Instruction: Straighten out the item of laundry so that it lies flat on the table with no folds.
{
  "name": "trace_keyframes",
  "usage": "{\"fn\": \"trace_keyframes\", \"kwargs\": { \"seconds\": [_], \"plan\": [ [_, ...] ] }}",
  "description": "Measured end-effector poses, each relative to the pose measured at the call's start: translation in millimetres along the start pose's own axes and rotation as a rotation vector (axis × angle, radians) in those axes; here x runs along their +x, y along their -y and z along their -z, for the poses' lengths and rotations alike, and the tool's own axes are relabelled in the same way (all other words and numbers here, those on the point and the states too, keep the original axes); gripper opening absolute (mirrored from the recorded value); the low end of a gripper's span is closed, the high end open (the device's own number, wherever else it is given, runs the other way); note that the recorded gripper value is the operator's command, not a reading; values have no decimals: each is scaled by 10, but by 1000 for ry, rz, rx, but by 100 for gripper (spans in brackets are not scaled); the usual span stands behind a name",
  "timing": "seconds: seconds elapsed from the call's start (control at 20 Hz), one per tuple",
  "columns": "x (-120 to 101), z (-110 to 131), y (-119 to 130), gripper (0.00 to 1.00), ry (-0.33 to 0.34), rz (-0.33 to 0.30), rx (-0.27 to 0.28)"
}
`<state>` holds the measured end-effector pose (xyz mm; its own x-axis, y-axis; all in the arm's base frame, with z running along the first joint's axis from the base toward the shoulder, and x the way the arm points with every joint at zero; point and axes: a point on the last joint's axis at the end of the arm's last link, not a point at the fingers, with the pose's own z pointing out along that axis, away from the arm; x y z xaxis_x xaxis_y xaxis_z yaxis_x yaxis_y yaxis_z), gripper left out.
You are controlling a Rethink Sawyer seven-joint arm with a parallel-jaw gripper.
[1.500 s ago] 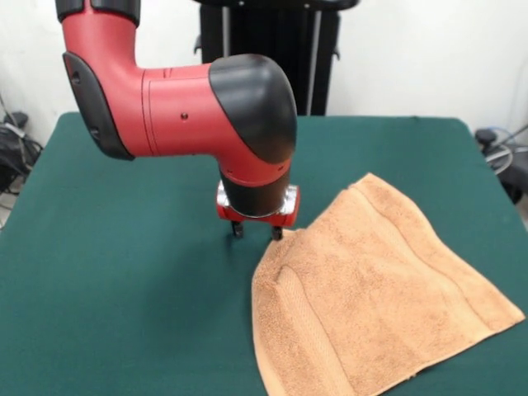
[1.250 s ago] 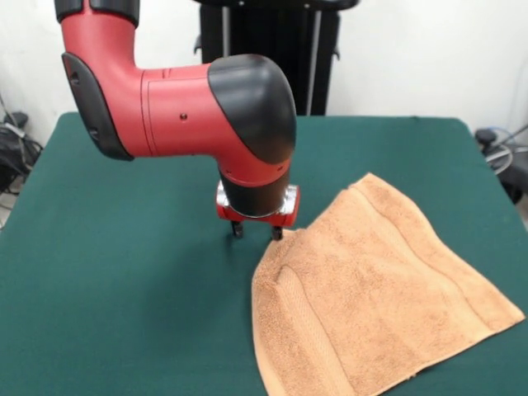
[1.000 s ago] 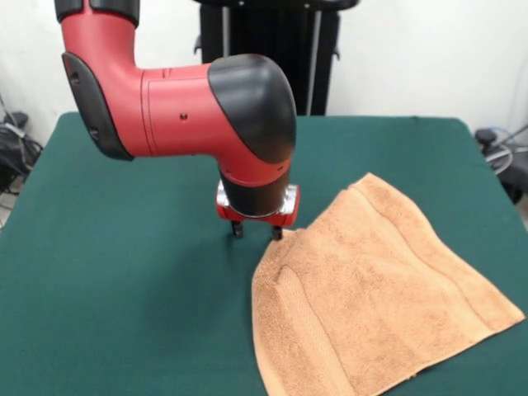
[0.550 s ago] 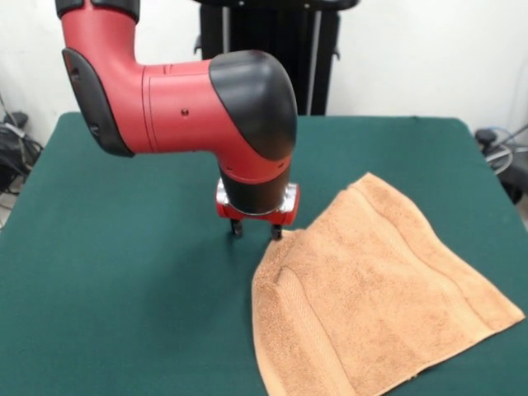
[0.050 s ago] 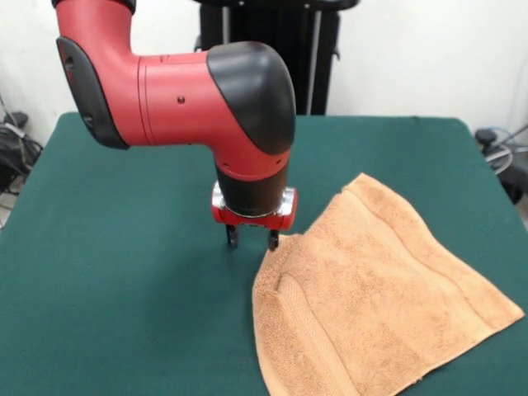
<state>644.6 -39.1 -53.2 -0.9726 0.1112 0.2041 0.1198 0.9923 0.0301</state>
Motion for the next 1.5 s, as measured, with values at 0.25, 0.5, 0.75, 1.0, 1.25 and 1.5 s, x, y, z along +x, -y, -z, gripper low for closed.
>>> {"fn": "trace_keyframes", "kwargs": {
  "seconds": [0.25,0.5,0.75,1.0,1.25,1.5],
  "plan": [
    [-27,26,5,100,14,0,1],
    [-98,11,31,100,24,-9,0],
    [-145,-14,44,100,16,-19,-3],
    [-166,-11,25,100,10,-17,3],
    [-171,-11,9,100,7,-13,12],
    [-167,-6,-22,100,10,-4,33]
  ]
}}
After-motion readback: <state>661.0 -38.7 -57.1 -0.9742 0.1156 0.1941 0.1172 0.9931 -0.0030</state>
